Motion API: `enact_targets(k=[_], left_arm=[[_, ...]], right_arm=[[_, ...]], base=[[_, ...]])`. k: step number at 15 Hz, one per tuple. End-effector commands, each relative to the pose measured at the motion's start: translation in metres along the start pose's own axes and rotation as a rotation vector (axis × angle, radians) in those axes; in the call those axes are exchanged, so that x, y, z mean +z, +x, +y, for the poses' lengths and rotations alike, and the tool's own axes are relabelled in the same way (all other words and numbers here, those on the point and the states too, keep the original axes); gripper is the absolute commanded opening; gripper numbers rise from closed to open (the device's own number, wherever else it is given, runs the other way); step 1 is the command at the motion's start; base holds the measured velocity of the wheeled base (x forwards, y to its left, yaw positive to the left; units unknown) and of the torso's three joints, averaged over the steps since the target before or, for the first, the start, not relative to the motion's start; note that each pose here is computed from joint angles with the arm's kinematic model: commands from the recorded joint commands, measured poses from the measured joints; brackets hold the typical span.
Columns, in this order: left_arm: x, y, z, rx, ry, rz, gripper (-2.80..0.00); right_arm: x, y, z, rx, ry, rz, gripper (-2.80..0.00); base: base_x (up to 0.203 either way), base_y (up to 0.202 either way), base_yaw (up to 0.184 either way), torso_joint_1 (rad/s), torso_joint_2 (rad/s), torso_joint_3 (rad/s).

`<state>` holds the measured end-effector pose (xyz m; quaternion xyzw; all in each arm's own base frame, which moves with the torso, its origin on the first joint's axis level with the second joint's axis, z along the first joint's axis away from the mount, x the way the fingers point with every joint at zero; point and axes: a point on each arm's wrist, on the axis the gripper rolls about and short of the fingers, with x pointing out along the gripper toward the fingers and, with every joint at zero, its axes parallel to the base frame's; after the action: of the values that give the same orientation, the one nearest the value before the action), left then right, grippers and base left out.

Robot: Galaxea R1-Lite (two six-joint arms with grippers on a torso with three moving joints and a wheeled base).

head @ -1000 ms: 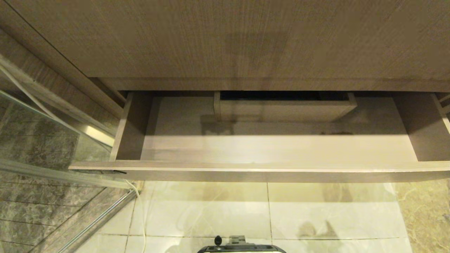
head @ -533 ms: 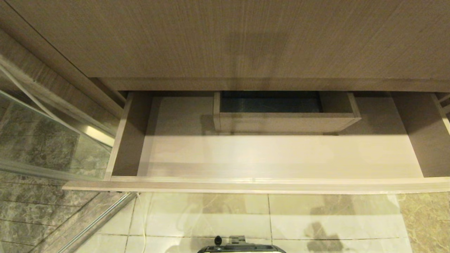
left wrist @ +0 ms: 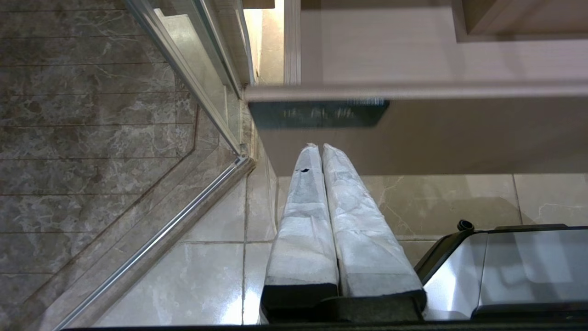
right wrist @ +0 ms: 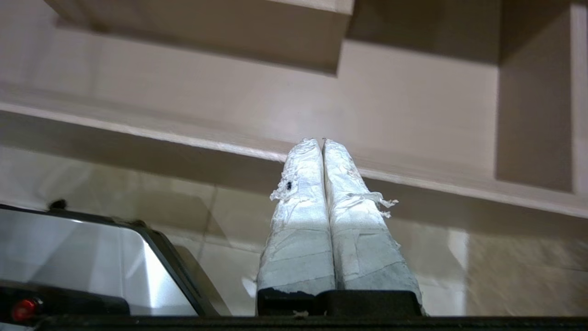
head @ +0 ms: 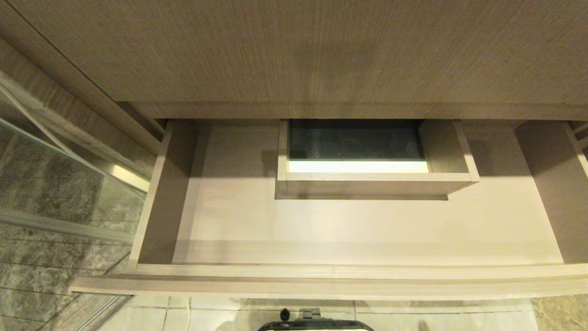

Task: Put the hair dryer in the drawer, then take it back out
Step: Pull open the drawer

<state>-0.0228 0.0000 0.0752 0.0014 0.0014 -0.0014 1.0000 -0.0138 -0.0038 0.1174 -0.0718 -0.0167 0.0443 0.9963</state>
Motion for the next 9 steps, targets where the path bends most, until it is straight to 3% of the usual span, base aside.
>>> enact_targets(k=[1,6,8,9], left_arm=[[-0.0005,0.0001,0.0000,0.000,0.000,0.002,-2.80],[-0.0005,0.0001,0.0000,0.000,0.001,0.002,-2.80],[-0.0004,0.0001,0.0000,0.000,0.000,0.002,-2.80],[-0.0005,0.0001,0.0000,0.000,0.000,0.002,-2.80]], right_arm=[[-0.0334,-0.0146,0.0059,0.079,0.011,-0.062,-2.80],[-0.0410,-0.0133,0.0072,0.079,0.059,-0.021,-2.80],[-0.0403,-0.0133,0.0068,0.067,0.117,-0.025,-2.80],[-0.0418,-0.0133,0.0071,0.071,0.100,-0.012,-2.80]], base=[[0.000,0.000,0.000,0.000,0.00,0.000],[0.000,0.000,0.000,0.000,0.00,0.000],[0.000,0.000,0.000,0.000,0.00,0.000],[0.000,0.000,0.000,0.000,0.00,0.000]])
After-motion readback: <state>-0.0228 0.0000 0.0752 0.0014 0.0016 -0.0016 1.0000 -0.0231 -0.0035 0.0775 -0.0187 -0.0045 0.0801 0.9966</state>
